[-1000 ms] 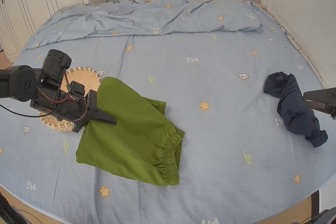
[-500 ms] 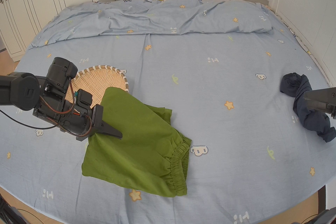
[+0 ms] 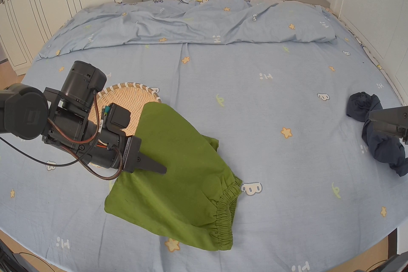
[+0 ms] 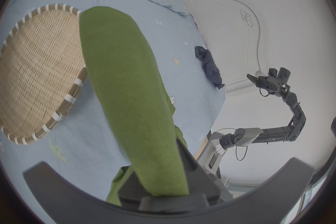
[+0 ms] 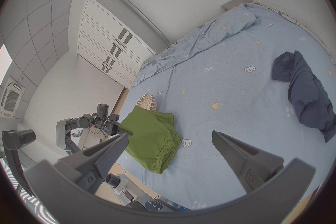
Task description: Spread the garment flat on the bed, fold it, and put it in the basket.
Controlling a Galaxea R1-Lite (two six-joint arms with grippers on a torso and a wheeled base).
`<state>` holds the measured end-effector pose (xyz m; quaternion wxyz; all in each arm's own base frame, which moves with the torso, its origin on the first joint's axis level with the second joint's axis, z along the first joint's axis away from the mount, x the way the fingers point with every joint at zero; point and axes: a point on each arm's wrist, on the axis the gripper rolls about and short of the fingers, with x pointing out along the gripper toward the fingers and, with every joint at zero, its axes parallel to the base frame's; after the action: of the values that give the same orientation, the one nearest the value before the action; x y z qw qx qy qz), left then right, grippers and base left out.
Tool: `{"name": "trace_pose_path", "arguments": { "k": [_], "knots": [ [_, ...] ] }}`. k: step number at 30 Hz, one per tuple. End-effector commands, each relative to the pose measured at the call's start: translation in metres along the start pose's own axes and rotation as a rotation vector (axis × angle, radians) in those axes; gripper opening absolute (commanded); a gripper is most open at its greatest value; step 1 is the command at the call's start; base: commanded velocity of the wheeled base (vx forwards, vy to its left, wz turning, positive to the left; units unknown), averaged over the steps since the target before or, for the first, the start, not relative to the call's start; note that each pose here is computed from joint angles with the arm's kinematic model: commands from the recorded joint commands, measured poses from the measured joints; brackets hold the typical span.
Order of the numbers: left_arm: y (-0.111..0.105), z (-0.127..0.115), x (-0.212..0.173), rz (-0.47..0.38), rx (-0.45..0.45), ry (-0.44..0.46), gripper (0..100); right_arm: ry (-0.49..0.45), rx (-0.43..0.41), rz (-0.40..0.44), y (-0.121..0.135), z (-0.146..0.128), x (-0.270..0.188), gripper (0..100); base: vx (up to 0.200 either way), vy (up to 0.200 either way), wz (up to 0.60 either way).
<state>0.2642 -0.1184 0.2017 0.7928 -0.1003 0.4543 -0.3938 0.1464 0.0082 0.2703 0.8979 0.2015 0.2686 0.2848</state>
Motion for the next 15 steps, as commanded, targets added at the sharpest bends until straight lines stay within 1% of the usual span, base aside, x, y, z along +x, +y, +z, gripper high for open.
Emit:
{"name": "trace_pose_path", "arguments": {
  "k": [1,2,5,9,11,12,14,15],
  "knots": [
    [-0.004,0.008,-0.007,0.018,0.130,-0.049,0,0.003,0.000,0.000,-0.001,0.000,0.001,100,0.000,0.000,0.00],
    [-0.005,0.010,-0.008,0.032,0.164,-0.056,0,0.004,0.001,0.000,-0.001,0.000,0.001,100,0.000,0.000,0.00],
    [-0.004,0.012,-0.008,0.060,0.202,-0.068,0,0.005,0.005,-0.003,-0.002,0.000,0.002,100,0.000,0.000,0.00],
    [-0.005,0.021,-0.009,0.124,0.236,-0.156,0,0.005,0.004,-0.002,-0.001,0.000,0.002,100,0.000,0.000,0.00],
    [-0.005,0.025,-0.010,0.130,0.237,-0.197,0,0.006,0.005,-0.002,-0.001,0.000,0.002,100,0.000,0.000,0.00],
    [-0.006,0.027,-0.011,0.125,0.219,-0.234,0,0.007,0.004,-0.002,-0.001,-0.001,0.002,100,0.000,0.000,0.00],
    [-0.007,0.029,-0.013,0.119,0.205,-0.270,0,0.008,0.005,-0.002,-0.002,-0.001,0.002,100,0.000,0.000,0.00],
    [-0.010,0.033,-0.018,0.111,0.198,-0.333,0,0.010,0.007,-0.003,-0.002,-0.001,0.003,100,0.000,0.000,0.00]
  ]
}}
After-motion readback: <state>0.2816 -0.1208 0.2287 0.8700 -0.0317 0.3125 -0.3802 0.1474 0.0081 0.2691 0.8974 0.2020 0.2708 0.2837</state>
